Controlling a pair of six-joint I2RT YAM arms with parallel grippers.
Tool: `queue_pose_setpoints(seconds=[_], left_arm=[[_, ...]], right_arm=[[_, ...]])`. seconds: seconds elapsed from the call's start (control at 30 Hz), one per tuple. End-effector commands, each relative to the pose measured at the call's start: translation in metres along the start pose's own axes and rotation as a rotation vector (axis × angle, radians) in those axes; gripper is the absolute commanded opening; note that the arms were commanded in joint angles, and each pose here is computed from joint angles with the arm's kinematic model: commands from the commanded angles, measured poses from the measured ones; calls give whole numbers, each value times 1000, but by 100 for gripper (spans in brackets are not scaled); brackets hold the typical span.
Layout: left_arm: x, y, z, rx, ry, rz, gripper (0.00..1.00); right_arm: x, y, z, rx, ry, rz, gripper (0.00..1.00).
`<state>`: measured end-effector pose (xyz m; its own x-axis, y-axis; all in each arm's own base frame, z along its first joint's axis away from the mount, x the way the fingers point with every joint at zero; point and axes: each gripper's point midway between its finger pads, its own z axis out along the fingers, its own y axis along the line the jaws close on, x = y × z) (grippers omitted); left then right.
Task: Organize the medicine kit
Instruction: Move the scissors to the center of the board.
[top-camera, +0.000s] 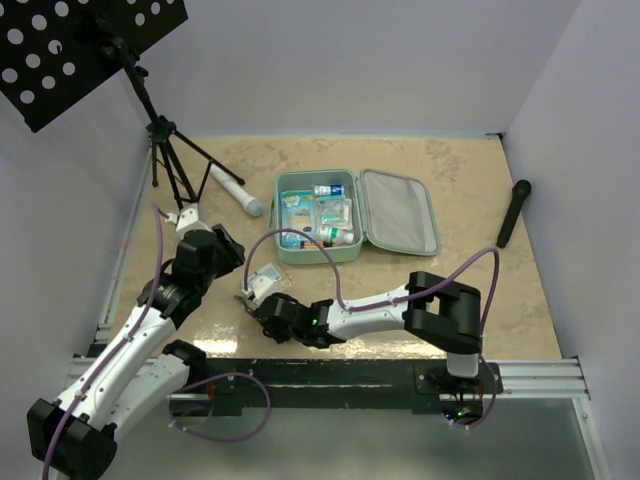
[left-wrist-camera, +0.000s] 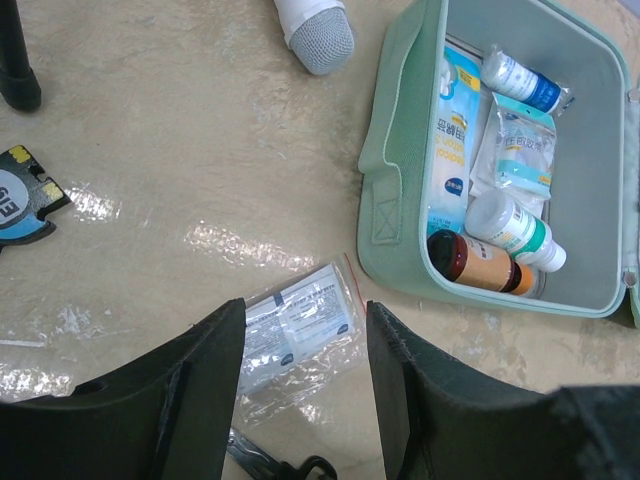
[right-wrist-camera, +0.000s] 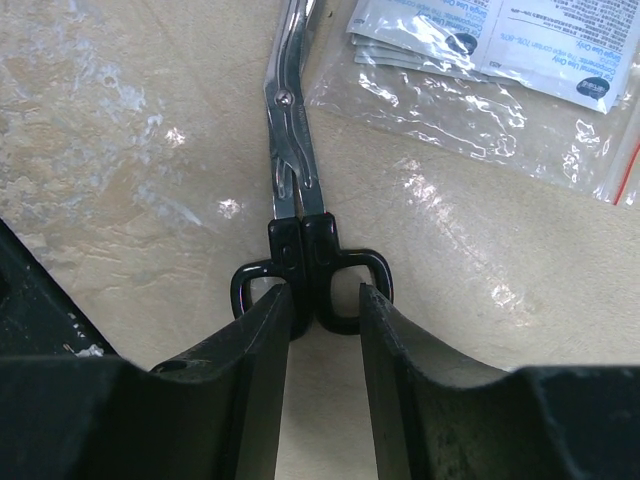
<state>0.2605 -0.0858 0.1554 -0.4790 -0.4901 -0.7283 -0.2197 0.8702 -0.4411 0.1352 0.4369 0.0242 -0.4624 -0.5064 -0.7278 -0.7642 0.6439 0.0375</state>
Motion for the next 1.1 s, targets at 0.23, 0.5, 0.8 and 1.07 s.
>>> queue_pose_setpoints(seconds=[0.23,0.5,0.8,1.07], left_arm=[[-3,-2,2,13,-22,-34,56],[1,2,2,10,-17,-32,56],[3,2,2,17,-14,-37,56],[6,4,1,17,-12,-38,56]], right_arm=[[-24,-6,-3,56,-60,-35,42],[-17,-3,3,63,-40,-59,34],[1,-10,7,88,15,-77,32],[19,-18,5,108,52,-77,39]])
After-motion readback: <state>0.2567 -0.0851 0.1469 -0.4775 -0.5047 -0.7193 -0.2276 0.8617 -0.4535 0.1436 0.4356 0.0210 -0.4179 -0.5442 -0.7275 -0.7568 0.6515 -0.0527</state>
